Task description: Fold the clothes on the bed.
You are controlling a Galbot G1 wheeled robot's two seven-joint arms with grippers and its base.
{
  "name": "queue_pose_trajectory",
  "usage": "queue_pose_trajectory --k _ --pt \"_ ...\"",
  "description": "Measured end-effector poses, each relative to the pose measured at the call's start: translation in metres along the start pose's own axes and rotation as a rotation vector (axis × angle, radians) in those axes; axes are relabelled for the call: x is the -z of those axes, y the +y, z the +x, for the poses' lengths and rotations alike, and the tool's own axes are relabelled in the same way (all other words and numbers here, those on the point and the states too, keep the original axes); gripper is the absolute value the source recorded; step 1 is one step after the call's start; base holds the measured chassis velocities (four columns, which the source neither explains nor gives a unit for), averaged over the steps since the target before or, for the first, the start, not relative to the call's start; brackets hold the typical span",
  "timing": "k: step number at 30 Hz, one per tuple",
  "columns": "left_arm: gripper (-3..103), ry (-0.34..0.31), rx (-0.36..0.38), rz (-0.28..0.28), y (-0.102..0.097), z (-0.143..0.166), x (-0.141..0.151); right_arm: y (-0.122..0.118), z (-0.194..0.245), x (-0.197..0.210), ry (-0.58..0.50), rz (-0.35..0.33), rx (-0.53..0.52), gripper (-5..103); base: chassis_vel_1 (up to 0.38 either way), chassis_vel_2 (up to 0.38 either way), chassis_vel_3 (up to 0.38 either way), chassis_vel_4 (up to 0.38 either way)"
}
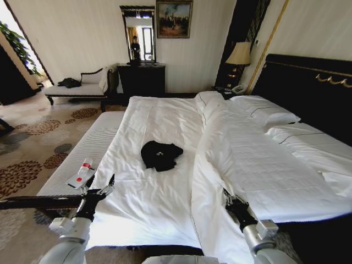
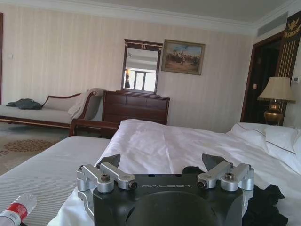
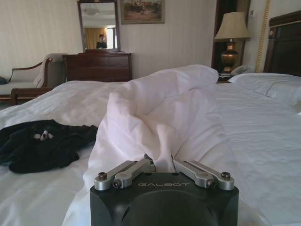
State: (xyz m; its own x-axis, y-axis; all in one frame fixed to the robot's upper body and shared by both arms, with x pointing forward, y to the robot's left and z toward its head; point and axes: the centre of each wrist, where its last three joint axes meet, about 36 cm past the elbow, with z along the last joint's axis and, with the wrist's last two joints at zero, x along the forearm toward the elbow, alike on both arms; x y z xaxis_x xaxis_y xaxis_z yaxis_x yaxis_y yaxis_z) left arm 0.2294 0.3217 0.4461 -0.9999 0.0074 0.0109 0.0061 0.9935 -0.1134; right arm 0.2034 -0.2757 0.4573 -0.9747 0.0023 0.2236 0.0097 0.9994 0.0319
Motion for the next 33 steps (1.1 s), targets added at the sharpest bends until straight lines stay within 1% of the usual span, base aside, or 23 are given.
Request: queue_pose_trajectory --k 1,2,3,4,6,8,9,10,11,12,13,14,15,16,17,21,22,26,27,30,31,33 --pt "99 0.0 0.0 0.0 0.0 0.0 0.0 0.0 0.0 0.0 0.0 0.0 0.0 2 0.0 0.0 0.0 0.0" --pt "99 -0.003 0.001 0.001 0.0 -0.001 0.0 -0.003 0.002 0.004 -0.014 -0.039 -0.039 2 0.0 0.0 0.0 0.0" --pt "99 -0.005 0.002 0.002 0.0 -0.001 0.0 -0.006 0.003 0.007 -0.024 -0.062 -0.066 2 0.0 0.0 0.0 0.0" --pt "99 -0.005 0.002 0.002 0.0 -0.001 0.0 -0.006 0.003 0.007 -0.024 -0.062 -0.066 2 0.0 0.0 0.0 0.0" --pt "99 -0.007 0.002 0.002 0.0 -0.001 0.001 -0.017 0.004 0.013 -0.046 -0.077 -0.12 2 0.0 0.0 0.0 0.0" --pt "99 -0.008 0.0 0.003 -0.001 -0.002 0.001 -0.03 0.005 0.019 -0.07 -0.065 -0.166 2 0.0 0.0 0.0 0.0" --pt "99 -0.008 0.0 0.003 -0.001 -0.002 0.001 -0.03 0.005 0.019 -0.07 -0.065 -0.166 2 0.0 0.0 0.0 0.0" --pt "99 -0.009 0.002 0.004 0.0 -0.003 0.0 -0.045 0.005 0.023 -0.093 -0.06 -0.216 2 0.0 0.0 0.0 0.0" --pt "99 -0.008 0.004 0.005 0.0 -0.003 -0.001 -0.053 0.006 0.025 -0.102 -0.081 -0.247 2 0.0 0.0 0.0 0.0" --pt "99 -0.008 0.004 0.005 0.0 -0.003 -0.001 -0.053 0.006 0.025 -0.102 -0.081 -0.247 2 0.0 0.0 0.0 0.0" --pt "99 -0.008 0.007 0.008 0.0 -0.002 -0.001 -0.062 0.006 0.026 -0.106 -0.116 -0.289 2 0.0 0.0 0.0 0.0" --pt "99 -0.007 0.011 0.01 0.001 -0.002 -0.002 -0.071 0.007 0.025 -0.107 -0.136 -0.327 2 0.0 0.0 0.0 0.0" --pt "99 -0.007 0.015 0.01 0.002 -0.002 -0.002 -0.081 0.008 0.023 -0.108 -0.14 -0.366 2 0.0 0.0 0.0 0.0" --pt "99 -0.006 0.018 0.009 0.003 -0.001 -0.003 -0.097 0.011 0.02 -0.107 -0.128 -0.422 2 0.0 0.0 0.0 0.0" --pt "99 -0.006 0.018 0.009 0.003 -0.001 -0.003 -0.097 0.011 0.02 -0.107 -0.128 -0.422 2 0.0 0.0 0.0 0.0" --pt "99 -0.008 0.017 0.006 0.004 -0.001 -0.002 -0.136 0.017 0.024 -0.132 -0.102 -0.523 2 0.0 0.0 0.0 0.0" --pt "99 -0.008 0.017 0.006 0.004 -0.001 -0.002 -0.136 0.017 0.024 -0.132 -0.102 -0.523 2 0.0 0.0 0.0 0.0" --pt "99 -0.008 0.016 0.005 0.003 -0.001 -0.002 -0.169 0.019 0.027 -0.141 -0.076 -0.599 2 0.0 0.0 0.0 0.0" --pt "99 -0.008 0.016 0.005 0.003 -0.001 -0.002 -0.169 0.019 0.027 -0.141 -0.076 -0.599 2 0.0 0.0 0.0 0.0" --pt "99 -0.006 0.016 0.003 0.003 -0.001 -0.002 -0.195 0.024 0.017 -0.115 -0.074 -0.668 2 0.0 0.0 0.0 0.0" --pt "99 -0.006 0.016 0.003 0.003 -0.001 -0.002 -0.195 0.024 0.017 -0.115 -0.074 -0.668 2 0.0 0.0 0.0 0.0" --pt "99 -0.006 0.017 0.003 0.003 -0.001 -0.002 -0.208 0.026 0.009 -0.095 -0.078 -0.702 2 0.0 0.0 0.0 0.0"
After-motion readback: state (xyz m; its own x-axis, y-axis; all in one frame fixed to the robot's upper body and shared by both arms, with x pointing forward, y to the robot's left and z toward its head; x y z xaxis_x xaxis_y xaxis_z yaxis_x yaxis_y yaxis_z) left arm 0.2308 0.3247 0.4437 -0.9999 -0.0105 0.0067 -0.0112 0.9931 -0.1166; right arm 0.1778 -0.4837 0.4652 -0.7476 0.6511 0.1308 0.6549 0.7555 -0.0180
